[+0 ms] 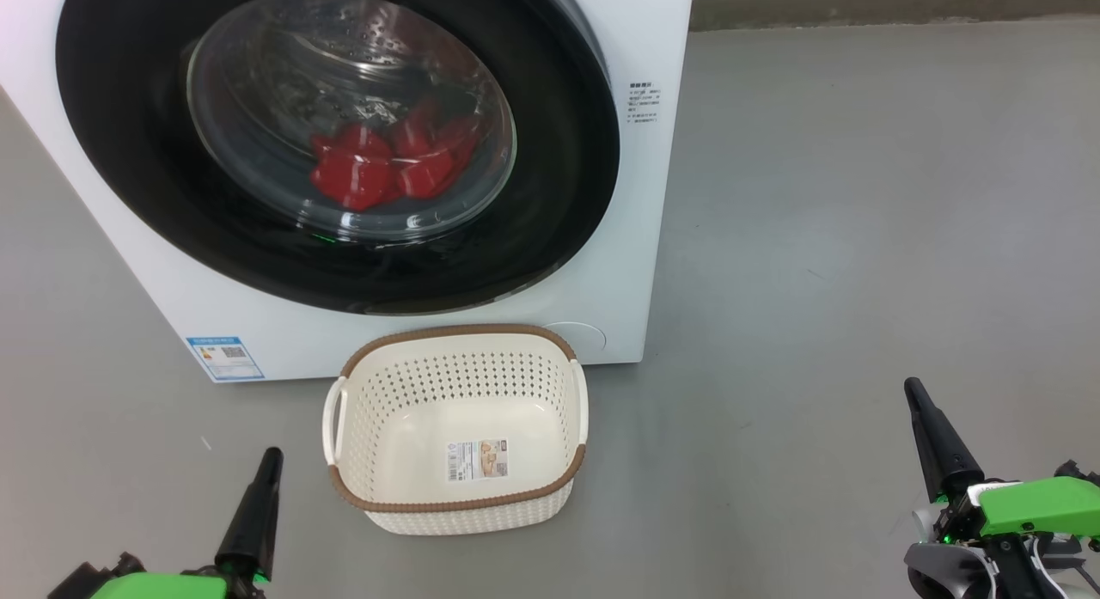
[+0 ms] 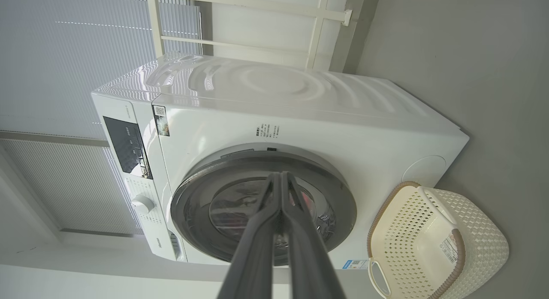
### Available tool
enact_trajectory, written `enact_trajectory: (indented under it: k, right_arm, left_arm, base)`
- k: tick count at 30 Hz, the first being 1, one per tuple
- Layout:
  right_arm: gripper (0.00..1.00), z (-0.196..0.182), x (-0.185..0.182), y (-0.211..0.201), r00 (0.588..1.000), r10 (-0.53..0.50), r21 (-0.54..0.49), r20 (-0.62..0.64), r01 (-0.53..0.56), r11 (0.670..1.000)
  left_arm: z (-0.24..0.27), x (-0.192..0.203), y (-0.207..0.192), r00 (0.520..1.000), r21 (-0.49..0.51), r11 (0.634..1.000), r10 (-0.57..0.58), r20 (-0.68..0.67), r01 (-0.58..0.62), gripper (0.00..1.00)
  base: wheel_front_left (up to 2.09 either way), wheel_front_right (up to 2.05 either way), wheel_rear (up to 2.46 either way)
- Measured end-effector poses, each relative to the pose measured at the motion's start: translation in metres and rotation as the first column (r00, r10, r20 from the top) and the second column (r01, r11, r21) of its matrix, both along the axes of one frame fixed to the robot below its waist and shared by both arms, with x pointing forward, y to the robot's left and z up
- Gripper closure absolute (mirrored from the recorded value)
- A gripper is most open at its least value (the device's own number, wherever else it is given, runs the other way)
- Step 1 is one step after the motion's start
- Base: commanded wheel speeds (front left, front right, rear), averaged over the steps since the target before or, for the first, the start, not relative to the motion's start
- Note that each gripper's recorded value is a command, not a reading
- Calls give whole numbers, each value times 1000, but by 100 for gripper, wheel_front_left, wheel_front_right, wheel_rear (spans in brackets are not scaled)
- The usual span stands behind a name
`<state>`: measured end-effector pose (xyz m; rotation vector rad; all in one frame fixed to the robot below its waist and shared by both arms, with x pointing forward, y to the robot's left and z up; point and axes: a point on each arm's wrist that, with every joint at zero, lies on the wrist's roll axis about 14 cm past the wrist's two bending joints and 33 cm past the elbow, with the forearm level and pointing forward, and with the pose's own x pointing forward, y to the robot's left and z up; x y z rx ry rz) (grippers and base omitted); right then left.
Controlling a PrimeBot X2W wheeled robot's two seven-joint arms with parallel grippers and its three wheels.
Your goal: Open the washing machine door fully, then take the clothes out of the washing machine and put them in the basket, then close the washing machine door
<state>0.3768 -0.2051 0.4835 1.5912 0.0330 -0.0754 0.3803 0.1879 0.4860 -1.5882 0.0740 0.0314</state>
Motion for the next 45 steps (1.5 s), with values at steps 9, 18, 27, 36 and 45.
enact_trajectory:
  k: [9,18,27,36,45]
  right_arm:
    - [0,-50,-26,12,988,9,44,-153,-3,999]
    - [0,-57,-31,16,985,7,51,-173,2,999]
    - [0,-52,-27,19,987,8,31,-161,-3,1000]
    - [0,-47,-24,19,989,9,-42,-149,-15,999]
    - [0,-38,-16,18,992,9,-137,-127,-26,990]
  left_arm:
    - [-46,-22,-9,990,-26,1000,-9,-140,5,0]
    - [-51,-25,-19,987,-31,999,-28,-157,23,0]
    - [-43,-16,-29,990,-25,999,-43,-134,40,0]
    - [-36,-10,-37,991,60,996,-65,-116,72,0]
    - [-26,-2,-41,993,184,979,-78,-85,92,0]
  base:
    - [0,0,0]
    - [0,0,0]
    - [0,0,0]
    - [0,0,0]
    - [0,0,0]
